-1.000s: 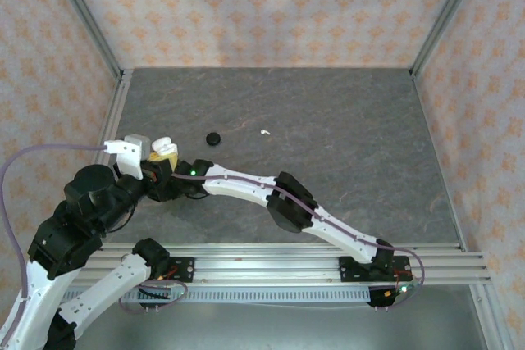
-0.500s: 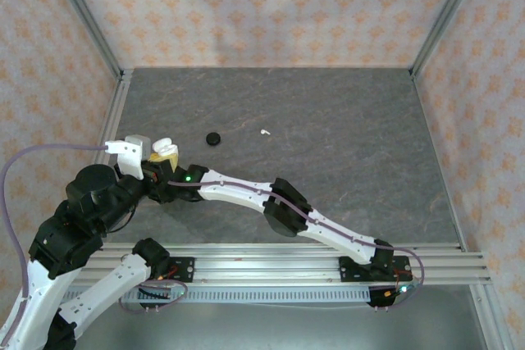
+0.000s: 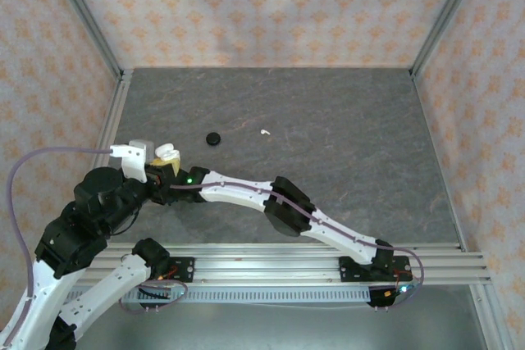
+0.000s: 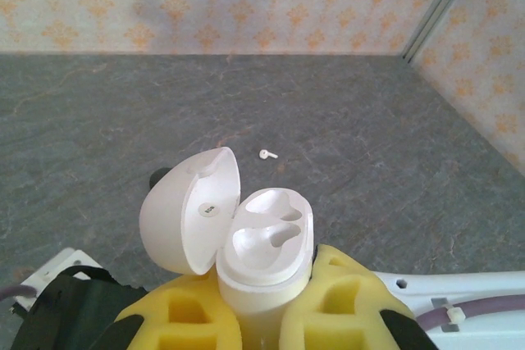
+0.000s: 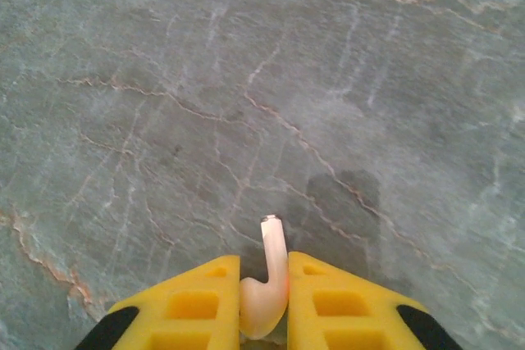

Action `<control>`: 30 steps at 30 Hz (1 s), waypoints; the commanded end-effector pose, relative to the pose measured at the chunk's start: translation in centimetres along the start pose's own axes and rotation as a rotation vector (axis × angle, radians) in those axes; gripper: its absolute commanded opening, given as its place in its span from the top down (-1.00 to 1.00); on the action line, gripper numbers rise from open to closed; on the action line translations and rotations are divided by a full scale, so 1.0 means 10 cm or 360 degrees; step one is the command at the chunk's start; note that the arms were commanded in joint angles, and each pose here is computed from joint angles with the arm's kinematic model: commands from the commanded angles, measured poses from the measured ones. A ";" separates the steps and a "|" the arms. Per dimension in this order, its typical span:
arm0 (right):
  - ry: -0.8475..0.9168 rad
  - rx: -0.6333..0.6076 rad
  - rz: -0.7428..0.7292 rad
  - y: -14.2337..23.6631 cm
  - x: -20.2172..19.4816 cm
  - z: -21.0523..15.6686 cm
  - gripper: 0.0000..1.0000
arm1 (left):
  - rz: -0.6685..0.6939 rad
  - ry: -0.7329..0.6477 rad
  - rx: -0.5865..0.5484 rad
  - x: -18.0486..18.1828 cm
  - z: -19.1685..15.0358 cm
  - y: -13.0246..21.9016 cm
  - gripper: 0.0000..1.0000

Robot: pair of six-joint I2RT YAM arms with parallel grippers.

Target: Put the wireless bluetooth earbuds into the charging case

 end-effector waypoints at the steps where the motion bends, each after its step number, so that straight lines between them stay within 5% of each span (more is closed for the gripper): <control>1: -0.0006 0.0217 -0.0268 -0.02 -0.43 -0.25 0.71 | 0.0049 0.0069 0.0001 0.04 -0.04 0.04 1.00; 14: -0.0367 0.0313 -0.0564 0.84 -2.02 -0.61 0.75 | -0.0290 0.0099 -0.0092 -0.18 -0.14 -0.32 1.00; 18: -0.0540 0.0405 -0.0625 1.09 -2.50 -0.81 0.61 | -0.0372 0.0084 -0.0083 -0.26 -0.08 -0.45 1.00; 23: -0.0849 0.0436 -0.0533 1.40 -2.76 -0.76 0.23 | -0.0442 0.0077 -0.0033 -0.33 -0.03 -0.58 1.00; 30: -0.1229 0.0308 -0.0287 1.73 -2.90 -0.57 0.14 | -0.0529 0.0142 0.0013 -0.42 -0.11 -0.80 1.00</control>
Point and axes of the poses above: each hand's point on the last joint's axis, 136 mm out from that joint toward the fingers, its own y axis back along the fingers, its own x axis along the line the jaws close on, z = x × y, the point moved 8 cm from there along y, back along the fingers, and after that the axes turned 11 degrees about -y, right-handed, at the moved point
